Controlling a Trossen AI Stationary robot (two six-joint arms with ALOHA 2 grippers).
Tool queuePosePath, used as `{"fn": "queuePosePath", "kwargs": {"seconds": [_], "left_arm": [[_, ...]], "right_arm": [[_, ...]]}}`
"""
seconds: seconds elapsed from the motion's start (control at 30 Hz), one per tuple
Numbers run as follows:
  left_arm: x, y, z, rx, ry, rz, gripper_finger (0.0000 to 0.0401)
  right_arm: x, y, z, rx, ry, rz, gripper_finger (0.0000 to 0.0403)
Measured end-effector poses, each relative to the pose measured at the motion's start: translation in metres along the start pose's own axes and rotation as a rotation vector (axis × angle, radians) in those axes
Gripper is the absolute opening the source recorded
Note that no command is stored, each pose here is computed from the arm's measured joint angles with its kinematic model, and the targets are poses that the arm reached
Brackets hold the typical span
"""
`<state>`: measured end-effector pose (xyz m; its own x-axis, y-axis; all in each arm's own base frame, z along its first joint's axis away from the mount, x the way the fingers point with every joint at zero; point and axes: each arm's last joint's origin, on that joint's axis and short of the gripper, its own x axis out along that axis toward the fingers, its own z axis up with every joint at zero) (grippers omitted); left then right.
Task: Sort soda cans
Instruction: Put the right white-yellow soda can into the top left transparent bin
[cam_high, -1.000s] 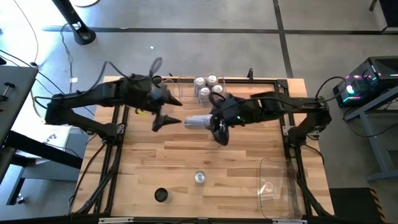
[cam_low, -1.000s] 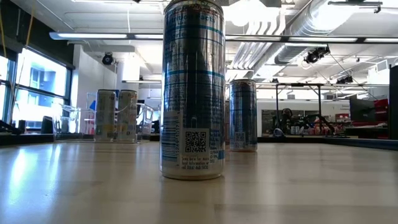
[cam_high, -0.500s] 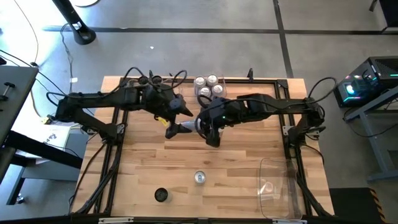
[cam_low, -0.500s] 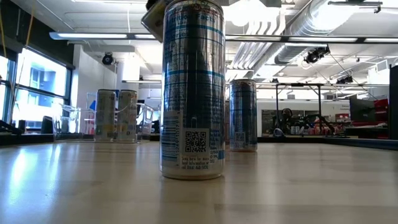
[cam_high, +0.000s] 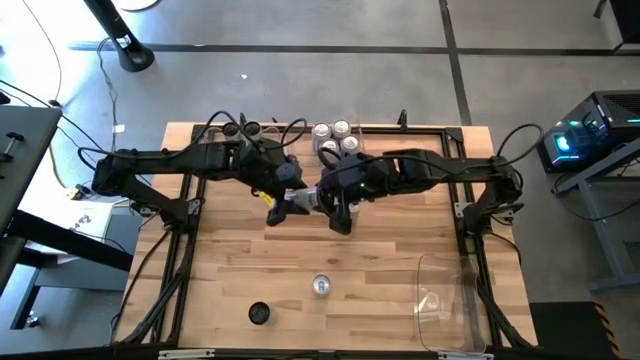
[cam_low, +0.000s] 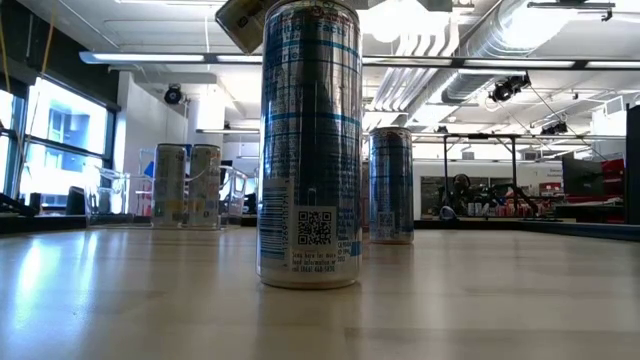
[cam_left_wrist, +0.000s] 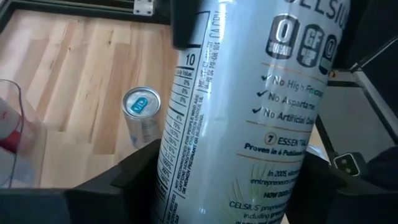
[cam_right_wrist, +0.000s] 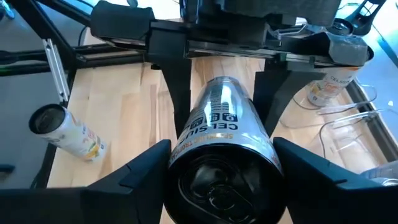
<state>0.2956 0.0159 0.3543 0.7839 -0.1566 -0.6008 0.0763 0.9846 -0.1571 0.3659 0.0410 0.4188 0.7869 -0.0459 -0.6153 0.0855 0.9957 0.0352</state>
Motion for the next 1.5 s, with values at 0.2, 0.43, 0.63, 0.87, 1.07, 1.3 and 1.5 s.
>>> {"fn": "queuePosePath", "kwargs": {"seconds": [0.2, 0.43, 0.63, 0.87, 1.07, 1.3, 1.5], "left_arm": [[-0.001, 0.001, -0.005, -0.004, 0.048, 0.03, 0.0246], [-0.027, 0.008, -0.014, -0.027, 0.104, 0.06, 0.0246], [-0.06, 0.016, -0.026, -0.09, -0.107, 0.168, 0.0246], [-0.08, 0.021, -0.087, -0.311, -0.432, 0.468, 0.0246], [-0.067, 0.031, -0.141, -0.548, -0.611, 0.759, 0.0246], [-0.045, 0.045, -0.166, -0.555, -0.753, 0.933, 0.0246], [-0.031, 0.065, -0.185, -0.59, -0.732, 1.113, 0.0246]], "right_arm": [[-0.006, -0.002, 0.006, 0.044, -0.05, -0.074, 0.0312], [-0.045, -0.011, 0.023, 0.066, -0.113, -0.263, 0.0337], [-0.069, -0.017, 0.022, 0.076, -0.075, -0.354, 0.0339], [-0.049, -0.012, -0.001, 0.084, 0.086, -0.388, 0.034], [-0.022, -0.005, -0.014, 0.089, 0.112, -0.383, 0.0341], [0.001, 0.0, -0.01, 0.151, -0.02, -0.337, 0.0341], [0.01, 0.002, -0.005, 0.216, -0.116, -0.308, 0.0341]]}}
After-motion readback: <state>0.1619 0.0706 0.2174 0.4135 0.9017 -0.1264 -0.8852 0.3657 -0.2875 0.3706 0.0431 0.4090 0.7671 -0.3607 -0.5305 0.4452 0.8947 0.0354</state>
